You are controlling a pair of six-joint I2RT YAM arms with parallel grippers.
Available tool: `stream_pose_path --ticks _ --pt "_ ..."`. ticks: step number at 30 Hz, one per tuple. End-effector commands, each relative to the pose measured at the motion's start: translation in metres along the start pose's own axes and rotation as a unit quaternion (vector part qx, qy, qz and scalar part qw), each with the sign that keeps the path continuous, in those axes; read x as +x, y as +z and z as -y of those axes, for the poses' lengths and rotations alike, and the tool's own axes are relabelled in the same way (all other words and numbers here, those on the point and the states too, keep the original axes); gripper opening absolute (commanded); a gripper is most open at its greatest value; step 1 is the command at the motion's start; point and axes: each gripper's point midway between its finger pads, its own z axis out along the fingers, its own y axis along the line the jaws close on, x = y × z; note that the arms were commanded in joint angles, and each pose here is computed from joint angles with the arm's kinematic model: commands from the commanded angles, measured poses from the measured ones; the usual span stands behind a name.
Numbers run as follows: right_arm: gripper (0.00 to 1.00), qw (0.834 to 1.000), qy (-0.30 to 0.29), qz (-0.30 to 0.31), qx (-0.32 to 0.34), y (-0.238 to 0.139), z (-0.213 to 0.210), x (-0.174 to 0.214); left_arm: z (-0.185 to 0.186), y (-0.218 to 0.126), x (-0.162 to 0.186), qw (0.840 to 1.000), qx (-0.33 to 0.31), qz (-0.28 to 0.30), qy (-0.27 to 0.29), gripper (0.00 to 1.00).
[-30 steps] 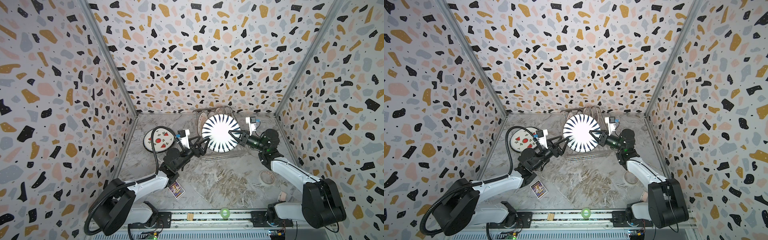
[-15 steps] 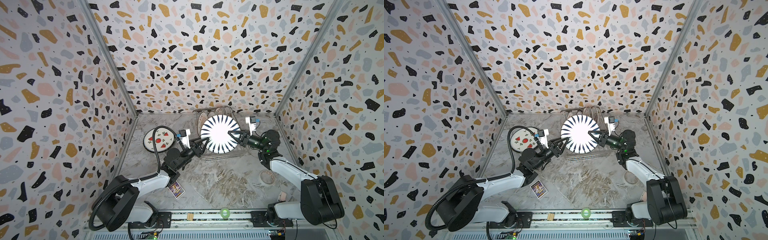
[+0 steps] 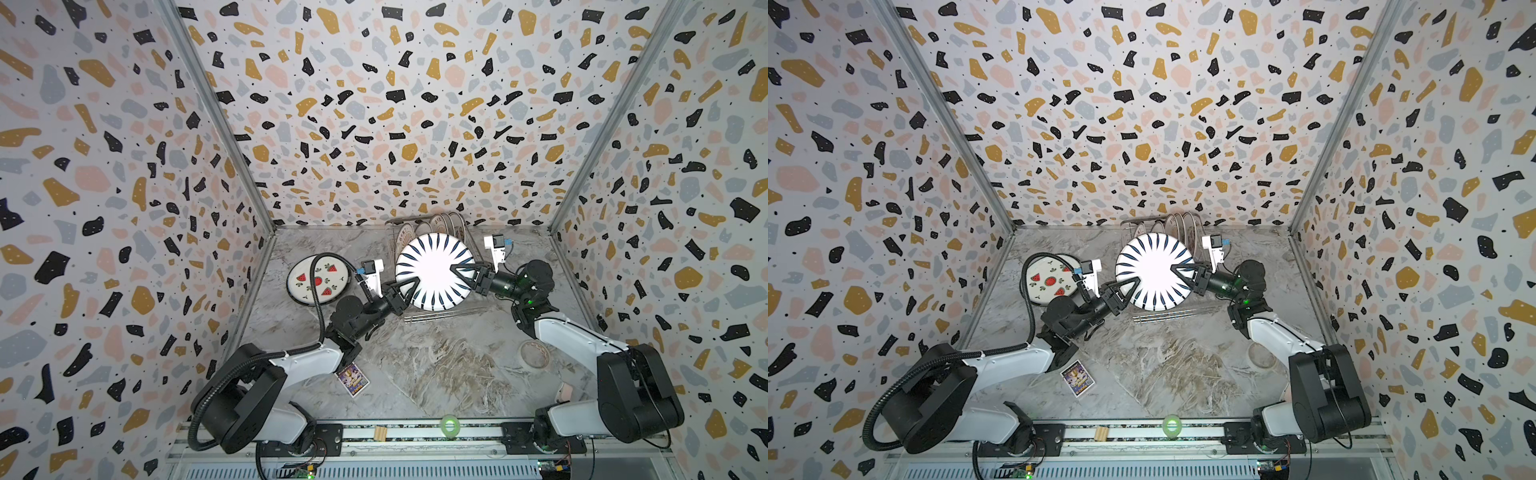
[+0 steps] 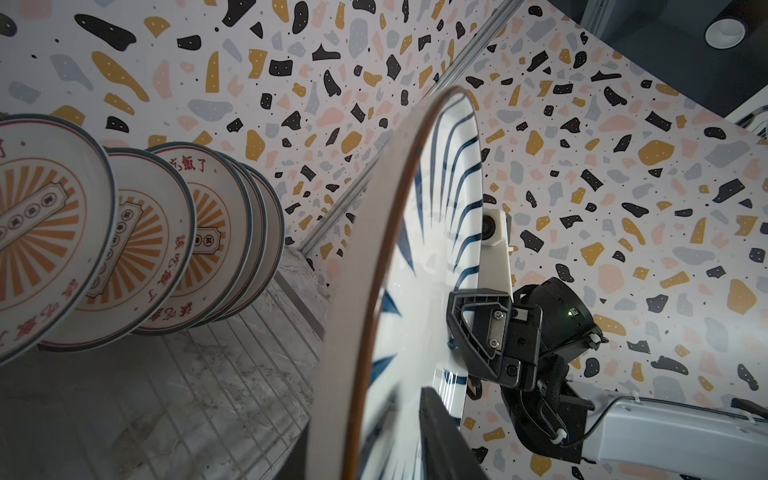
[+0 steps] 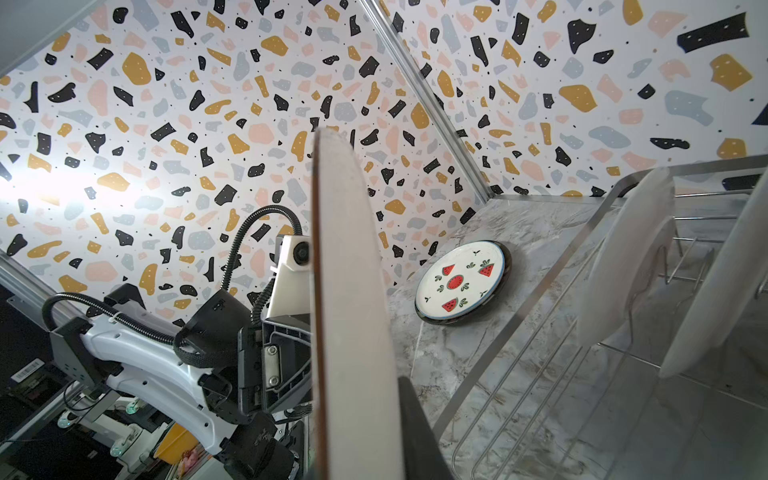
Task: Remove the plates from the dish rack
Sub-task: 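Close the left gripper on the blue-striped plate rim beside the right gripper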
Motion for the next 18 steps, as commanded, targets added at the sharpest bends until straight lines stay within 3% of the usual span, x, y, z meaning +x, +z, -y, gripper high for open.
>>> stream_pose_path --ticks 1,13,18 --pt "0.15 0.998 -0.055 0.023 -0.036 0.0081 -0.0267 -0.0260 0.0527 0.0011 -0.0267 0.994 0.102 0.037 0.018 0.32" --pt "0.18 0.998 -0.053 0.013 -0.042 0.0119 -0.0262 -0.0199 0.0544 0.0011 -0.0278 0.994 0.105 0.040 -0.001 0.16" --pt "0.30 0.998 -0.049 0.006 -0.037 0.0122 -0.0241 -0.0166 0.0522 -0.0004 -0.0306 0.994 0.098 0.047 -0.009 0.13"
